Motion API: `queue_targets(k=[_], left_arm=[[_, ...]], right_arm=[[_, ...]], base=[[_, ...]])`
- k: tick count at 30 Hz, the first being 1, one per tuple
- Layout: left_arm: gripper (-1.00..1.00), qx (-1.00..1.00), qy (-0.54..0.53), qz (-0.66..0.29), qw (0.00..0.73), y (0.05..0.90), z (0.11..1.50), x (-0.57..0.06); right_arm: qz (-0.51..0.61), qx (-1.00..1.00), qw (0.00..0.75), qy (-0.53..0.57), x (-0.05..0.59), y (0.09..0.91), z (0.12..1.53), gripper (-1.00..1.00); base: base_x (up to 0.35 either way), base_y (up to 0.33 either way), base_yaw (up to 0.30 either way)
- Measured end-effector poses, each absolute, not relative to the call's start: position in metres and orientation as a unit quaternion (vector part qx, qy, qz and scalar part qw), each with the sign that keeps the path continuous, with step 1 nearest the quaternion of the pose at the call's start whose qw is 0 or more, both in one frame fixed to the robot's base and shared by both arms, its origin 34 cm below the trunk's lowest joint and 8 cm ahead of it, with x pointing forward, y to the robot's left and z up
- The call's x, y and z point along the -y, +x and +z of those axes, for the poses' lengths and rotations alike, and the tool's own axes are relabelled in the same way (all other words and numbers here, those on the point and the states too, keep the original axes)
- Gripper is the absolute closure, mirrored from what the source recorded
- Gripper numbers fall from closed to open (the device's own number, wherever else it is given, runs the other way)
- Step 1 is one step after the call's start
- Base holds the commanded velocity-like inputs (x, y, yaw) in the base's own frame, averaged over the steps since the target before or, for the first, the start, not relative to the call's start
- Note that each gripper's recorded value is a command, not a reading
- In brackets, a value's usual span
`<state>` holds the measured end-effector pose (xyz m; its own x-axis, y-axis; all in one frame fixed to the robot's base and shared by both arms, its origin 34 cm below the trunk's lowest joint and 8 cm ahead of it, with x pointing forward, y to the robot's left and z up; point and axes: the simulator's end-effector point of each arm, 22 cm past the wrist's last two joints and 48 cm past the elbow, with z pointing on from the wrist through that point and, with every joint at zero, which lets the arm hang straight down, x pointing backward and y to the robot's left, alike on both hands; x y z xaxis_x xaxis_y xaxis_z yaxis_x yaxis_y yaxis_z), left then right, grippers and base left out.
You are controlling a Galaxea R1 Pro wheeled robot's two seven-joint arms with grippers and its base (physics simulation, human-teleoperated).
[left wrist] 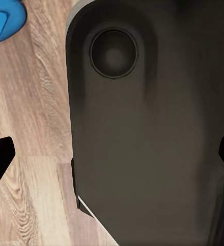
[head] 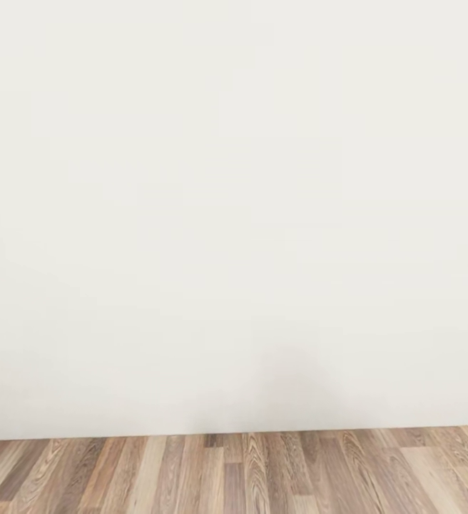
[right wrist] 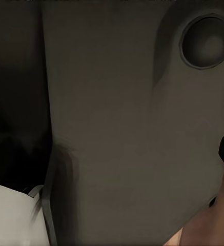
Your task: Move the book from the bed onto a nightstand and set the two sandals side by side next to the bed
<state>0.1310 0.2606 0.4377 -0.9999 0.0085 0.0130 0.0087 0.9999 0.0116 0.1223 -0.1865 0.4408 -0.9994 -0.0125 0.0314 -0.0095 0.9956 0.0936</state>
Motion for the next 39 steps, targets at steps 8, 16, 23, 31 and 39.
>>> queue_targets(k=[8,16,23,31,39], left_arm=[[-1.0,1.0,-0.004,-0.006,0.006,0.131,0.4377,-0.2606],[-1.0,1.0,-0.004,-0.006,0.006,0.131,0.4377,-0.2606],[-1.0,1.0,-0.004,-0.006,0.006,0.131,0.4377,-0.2606],[-1.0,1.0,-0.004,-0.006,0.007,0.131,0.4377,-0.2606],[-1.0,1.0,-0.004,-0.006,0.006,0.131,0.4377,-0.2606]], right_arm=[[-0.047,0.999,0.016,0.005,0.1867,0.1223,0.4408,-1.0],[-0.047,0.999,0.016,0.005,0.1868,0.1223,0.4408,-1.0],[-0.046,0.999,0.016,0.006,0.1871,0.1224,0.4407,-1.0],[-0.046,0.999,0.016,0.006,0.1872,0.1223,0.4407,-1.0],[-0.047,0.999,0.016,0.005,0.1868,0.1223,0.4408,-1.0]], base=[[0.112,0.0,0.0],[0.098,0.0,0.0],[0.093,0.0,0.0],[0.094,0.0,0.0],[0.098,0.0,0.0]])
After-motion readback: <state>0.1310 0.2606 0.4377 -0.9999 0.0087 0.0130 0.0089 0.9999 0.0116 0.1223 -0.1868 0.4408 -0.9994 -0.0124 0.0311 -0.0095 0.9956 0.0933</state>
